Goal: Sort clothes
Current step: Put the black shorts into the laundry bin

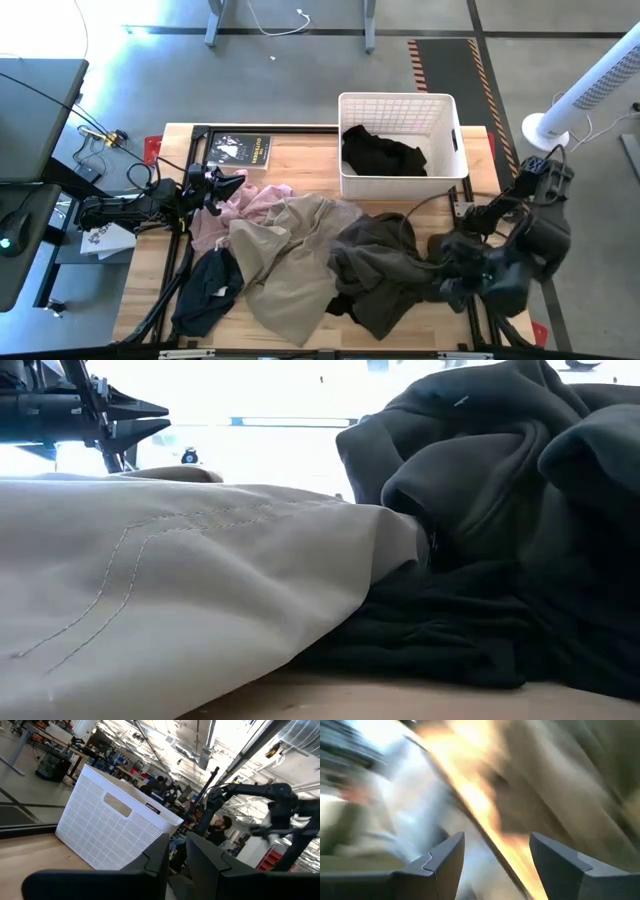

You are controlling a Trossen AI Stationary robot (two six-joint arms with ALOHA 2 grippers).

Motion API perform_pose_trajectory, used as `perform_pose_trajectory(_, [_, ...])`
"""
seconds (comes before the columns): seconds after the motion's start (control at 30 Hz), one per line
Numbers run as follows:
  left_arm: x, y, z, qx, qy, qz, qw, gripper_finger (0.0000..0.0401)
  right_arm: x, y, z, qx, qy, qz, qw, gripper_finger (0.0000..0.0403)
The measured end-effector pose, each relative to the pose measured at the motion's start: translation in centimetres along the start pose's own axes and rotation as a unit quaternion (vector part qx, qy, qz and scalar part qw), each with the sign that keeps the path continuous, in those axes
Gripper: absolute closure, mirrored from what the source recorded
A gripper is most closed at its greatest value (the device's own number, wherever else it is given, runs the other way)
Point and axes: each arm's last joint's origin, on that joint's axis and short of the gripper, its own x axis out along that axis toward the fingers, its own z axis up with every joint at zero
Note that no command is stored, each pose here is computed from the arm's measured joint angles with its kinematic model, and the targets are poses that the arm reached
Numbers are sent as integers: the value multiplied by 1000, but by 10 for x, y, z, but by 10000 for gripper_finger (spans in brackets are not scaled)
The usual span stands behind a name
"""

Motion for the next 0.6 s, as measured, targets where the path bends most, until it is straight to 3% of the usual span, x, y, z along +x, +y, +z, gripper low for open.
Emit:
perform_pose_trajectory(0.13, [0,0,0,0,0,0,1000,339,19,46,18,-126,-83,141,978,181])
perform_pose_trajectory(0.3, [0,0,0,0,0,0,1000,339,92,84,26,-254,-42,217,942,181])
perform_pose_trajectory(0.4, [0,0,-1,1,3,3,1000,339,144,84,29,-281,35,204,937,181])
perform_pose_trajectory(0.6, [0,2,-4,-13,22,11,1000,339,237,61,27,-332,154,121,923,181])
